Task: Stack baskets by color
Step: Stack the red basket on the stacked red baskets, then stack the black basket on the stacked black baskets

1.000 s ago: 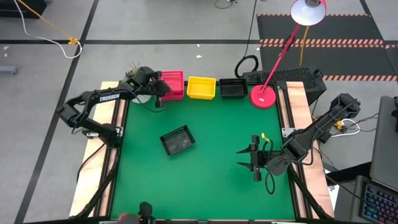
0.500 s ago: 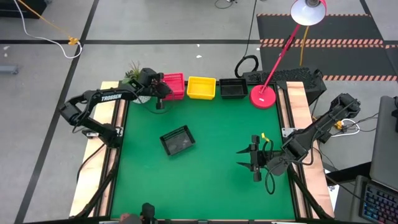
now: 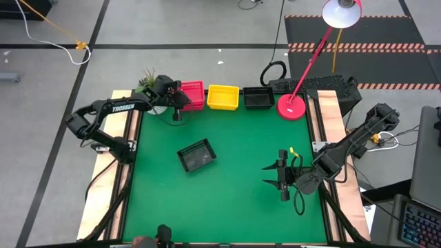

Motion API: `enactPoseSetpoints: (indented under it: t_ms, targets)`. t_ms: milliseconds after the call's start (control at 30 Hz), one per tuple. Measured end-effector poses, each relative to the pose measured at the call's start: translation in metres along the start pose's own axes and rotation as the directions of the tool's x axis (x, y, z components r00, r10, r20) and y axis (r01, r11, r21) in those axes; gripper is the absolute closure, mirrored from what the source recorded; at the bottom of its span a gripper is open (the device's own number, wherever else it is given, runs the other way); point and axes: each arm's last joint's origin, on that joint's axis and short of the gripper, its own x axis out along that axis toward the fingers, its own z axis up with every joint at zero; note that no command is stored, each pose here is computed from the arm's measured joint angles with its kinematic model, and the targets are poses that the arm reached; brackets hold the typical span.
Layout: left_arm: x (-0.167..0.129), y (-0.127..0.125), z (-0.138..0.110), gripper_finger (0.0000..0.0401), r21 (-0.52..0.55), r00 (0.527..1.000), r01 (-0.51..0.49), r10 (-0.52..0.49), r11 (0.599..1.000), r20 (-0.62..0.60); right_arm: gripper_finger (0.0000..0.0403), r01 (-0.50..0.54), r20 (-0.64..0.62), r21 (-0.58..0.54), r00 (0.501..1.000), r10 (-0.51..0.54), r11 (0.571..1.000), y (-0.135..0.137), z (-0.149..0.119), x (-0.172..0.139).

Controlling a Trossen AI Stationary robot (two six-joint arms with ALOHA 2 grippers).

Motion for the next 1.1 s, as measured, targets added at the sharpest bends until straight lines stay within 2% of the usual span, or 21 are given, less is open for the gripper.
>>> enactPoseSetpoints:
  t_ms: [300,533,700,1100]
  targets:
    - [0.000,0.000,0.000,0.0356,-0.005,1.000,-0.006,0.006,1.000,-0.006,0.0222,0.000,0.000,0.000,1.000,0.000,1.000,0.000,0.000,0.000]
    - [0.000,0.002,-0.002,0.0295,-0.031,0.997,-0.052,0.050,0.998,-0.057,0.0222,0.000,0.000,0.000,1.000,0.000,1.000,0.000,0.000,0.000]
    - [-0.001,0.003,0.000,0.0267,-0.104,0.997,-0.070,0.065,0.992,-0.046,0.0222,0.000,0.000,0.000,1.000,0.000,1.000,0.000,0.000,0.000]
    - [-0.018,-0.004,0.027,0.0263,-0.163,0.992,-0.122,0.126,0.979,0.014,0.0222,0.000,0.000,0.000,1.000,0.000,1.000,0.000,0.000,0.000]
